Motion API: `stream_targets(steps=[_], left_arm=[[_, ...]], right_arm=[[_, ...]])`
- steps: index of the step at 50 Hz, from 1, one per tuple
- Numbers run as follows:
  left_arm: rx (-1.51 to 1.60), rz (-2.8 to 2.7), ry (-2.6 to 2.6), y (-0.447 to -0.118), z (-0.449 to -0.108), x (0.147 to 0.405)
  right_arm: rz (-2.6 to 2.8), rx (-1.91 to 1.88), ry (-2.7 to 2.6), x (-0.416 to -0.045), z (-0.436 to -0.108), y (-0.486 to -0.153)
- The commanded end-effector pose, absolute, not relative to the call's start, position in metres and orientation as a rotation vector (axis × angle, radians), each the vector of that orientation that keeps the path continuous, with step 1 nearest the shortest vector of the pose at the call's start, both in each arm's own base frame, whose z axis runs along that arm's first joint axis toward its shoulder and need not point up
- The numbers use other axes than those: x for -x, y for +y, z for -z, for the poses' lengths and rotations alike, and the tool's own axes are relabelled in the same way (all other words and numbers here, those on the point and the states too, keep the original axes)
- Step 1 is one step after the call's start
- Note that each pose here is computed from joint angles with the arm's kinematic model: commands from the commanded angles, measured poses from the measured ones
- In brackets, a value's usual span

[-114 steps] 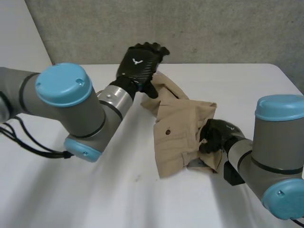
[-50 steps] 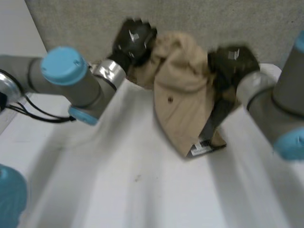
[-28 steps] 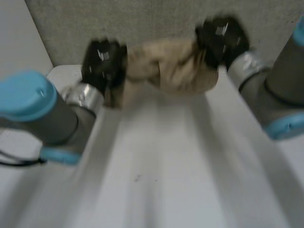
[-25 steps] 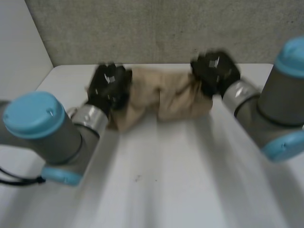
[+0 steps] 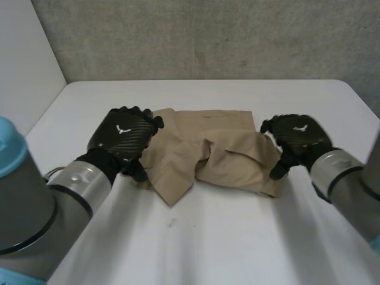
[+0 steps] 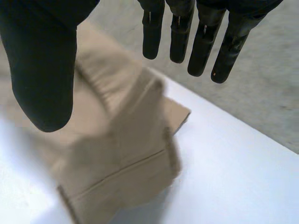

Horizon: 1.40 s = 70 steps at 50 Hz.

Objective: Fold the shorts.

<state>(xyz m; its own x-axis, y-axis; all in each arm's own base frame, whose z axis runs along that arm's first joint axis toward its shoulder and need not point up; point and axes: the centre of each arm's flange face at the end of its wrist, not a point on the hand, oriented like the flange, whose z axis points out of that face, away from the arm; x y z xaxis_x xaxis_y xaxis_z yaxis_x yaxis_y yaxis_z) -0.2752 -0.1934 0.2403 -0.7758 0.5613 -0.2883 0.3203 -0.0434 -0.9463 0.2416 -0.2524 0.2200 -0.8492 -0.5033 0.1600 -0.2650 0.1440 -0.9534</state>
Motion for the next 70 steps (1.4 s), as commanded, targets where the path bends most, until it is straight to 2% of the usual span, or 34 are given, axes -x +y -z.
stream_targets(steps=[1,5,7,20,25,32,52,70], left_arm=[[0.657,-1.791,-2.114,-0.187,-0.235,0.263],[0.519,-1.767,-2.156,-0.191,-0.231,0.259],[0.422,-1.715,-2.221,-0.198,-0.217,0.259],[0.387,-1.57,-2.339,-0.215,-0.175,0.271],[0.348,-1.517,-2.365,-0.224,-0.16,0.277],[0.299,-1.459,-2.388,-0.232,-0.146,0.283],[0.25,-1.432,-2.379,-0.245,-0.134,0.295],[0.276,-1.428,-2.357,-0.238,-0.136,0.301]], right_arm=[[1.8,0.607,2.233,-0.222,-0.232,-0.252],[1.772,0.574,2.281,-0.213,-0.224,-0.248],[1.757,0.574,2.294,-0.212,-0.22,-0.246],[1.605,0.578,2.392,-0.207,-0.186,-0.229],[1.499,0.519,2.435,-0.212,-0.159,-0.237],[1.486,0.455,2.431,-0.215,-0.147,-0.25],[1.506,0.41,2.474,-0.221,-0.124,-0.283],[1.541,0.463,2.417,-0.238,-0.13,-0.279]])
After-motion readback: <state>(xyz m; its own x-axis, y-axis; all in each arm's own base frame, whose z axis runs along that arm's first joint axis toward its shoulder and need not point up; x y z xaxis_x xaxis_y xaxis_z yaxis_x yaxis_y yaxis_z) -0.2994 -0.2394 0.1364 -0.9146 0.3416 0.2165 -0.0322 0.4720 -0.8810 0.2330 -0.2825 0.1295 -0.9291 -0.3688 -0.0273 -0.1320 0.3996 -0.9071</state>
